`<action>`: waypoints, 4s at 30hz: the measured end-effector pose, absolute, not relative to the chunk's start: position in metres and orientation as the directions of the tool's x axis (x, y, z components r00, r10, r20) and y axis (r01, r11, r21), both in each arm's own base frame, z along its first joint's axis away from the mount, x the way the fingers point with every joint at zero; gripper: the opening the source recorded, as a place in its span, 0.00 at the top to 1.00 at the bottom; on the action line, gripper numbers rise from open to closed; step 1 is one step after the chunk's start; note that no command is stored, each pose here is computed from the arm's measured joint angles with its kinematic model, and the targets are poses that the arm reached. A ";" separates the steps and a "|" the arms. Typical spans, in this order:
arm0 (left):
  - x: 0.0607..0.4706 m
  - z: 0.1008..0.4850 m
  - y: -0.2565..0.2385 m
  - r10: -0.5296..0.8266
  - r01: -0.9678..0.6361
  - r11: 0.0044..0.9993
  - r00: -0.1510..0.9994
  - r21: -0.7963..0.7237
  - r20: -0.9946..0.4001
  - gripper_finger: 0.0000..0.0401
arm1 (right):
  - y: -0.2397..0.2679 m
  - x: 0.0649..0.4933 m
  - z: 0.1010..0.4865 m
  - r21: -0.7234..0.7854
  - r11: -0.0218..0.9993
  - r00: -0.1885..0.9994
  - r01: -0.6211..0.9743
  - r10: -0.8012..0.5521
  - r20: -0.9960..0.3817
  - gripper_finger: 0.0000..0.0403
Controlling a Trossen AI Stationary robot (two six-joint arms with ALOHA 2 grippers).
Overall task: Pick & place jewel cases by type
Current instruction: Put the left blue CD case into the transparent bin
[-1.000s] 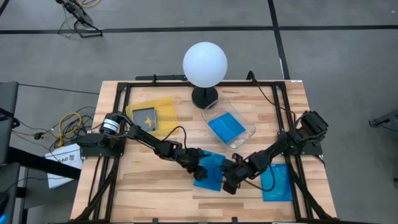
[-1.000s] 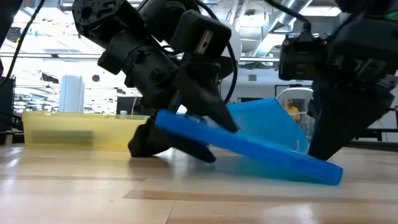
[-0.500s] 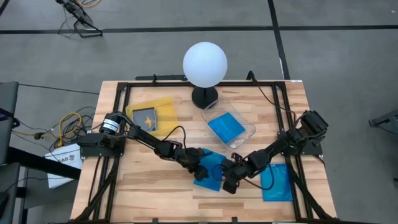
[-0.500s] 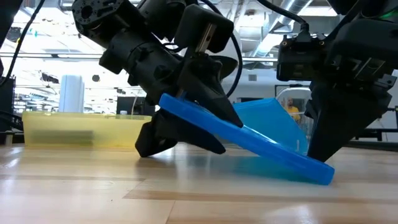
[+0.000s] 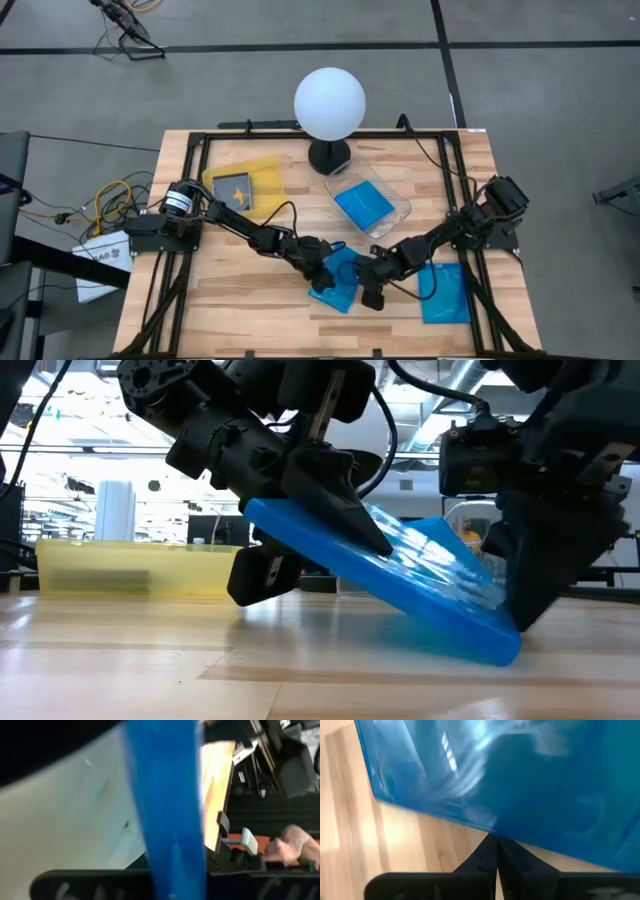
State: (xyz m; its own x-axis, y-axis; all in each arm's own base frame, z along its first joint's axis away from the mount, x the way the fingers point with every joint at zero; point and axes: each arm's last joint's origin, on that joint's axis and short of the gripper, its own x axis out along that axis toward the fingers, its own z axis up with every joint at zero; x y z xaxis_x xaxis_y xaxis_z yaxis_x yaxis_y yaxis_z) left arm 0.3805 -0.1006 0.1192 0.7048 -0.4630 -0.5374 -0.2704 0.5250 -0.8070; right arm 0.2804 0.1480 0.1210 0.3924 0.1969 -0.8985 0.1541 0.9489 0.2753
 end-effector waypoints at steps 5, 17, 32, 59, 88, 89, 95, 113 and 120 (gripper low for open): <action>0.379 0.119 -0.103 -0.494 -0.237 0.544 0.686 -0.805 -0.535 0.99 | 0.150 0.267 0.128 0.286 0.949 0.310 0.130 0.235 -0.921 1.00; 0.371 0.130 -0.118 -0.523 -0.166 0.597 0.662 -0.785 -0.537 0.99 | 0.152 0.225 0.170 0.225 0.970 0.216 0.088 0.202 -0.955 1.00; 0.326 0.208 -0.137 -0.317 -0.021 0.866 0.750 -0.500 -0.580 0.99 | 0.145 0.217 0.177 0.147 0.983 0.216 0.106 0.122 -0.969 1.00; 0.299 0.230 -0.165 0.009 0.024 0.998 0.870 0.061 -0.493 0.99 | 0.138 0.217 0.177 0.004 0.989 0.264 0.145 -0.035 -0.964 1.00; 0.310 0.302 -0.112 0.259 -0.546 0.824 0.598 -0.149 -0.758 1.00 | 0.134 0.197 0.190 -0.038 0.969 0.228 0.245 -0.096 -0.969 1.00; 0.313 0.304 -0.107 0.278 -0.548 0.827 0.590 -0.123 -0.758 1.00 | 0.133 0.194 0.194 -0.042 0.966 0.241 0.253 -0.105 -0.965 1.00; 0.332 0.303 -0.087 0.334 -0.532 0.847 0.511 0.014 -0.792 1.00 | 0.128 0.172 0.220 -0.028 0.951 0.344 0.309 -0.139 -0.929 1.00; 0.424 0.296 -0.075 0.633 -0.265 0.769 0.191 0.582 -0.750 1.00 | 0.107 0.150 0.263 0.062 0.934 0.606 0.352 -0.177 -0.775 1.00; 0.432 0.292 -0.074 0.668 -0.171 0.744 0.194 0.645 -0.719 1.00 | 0.103 0.149 0.261 0.025 0.932 0.582 0.361 -0.205 -0.787 1.00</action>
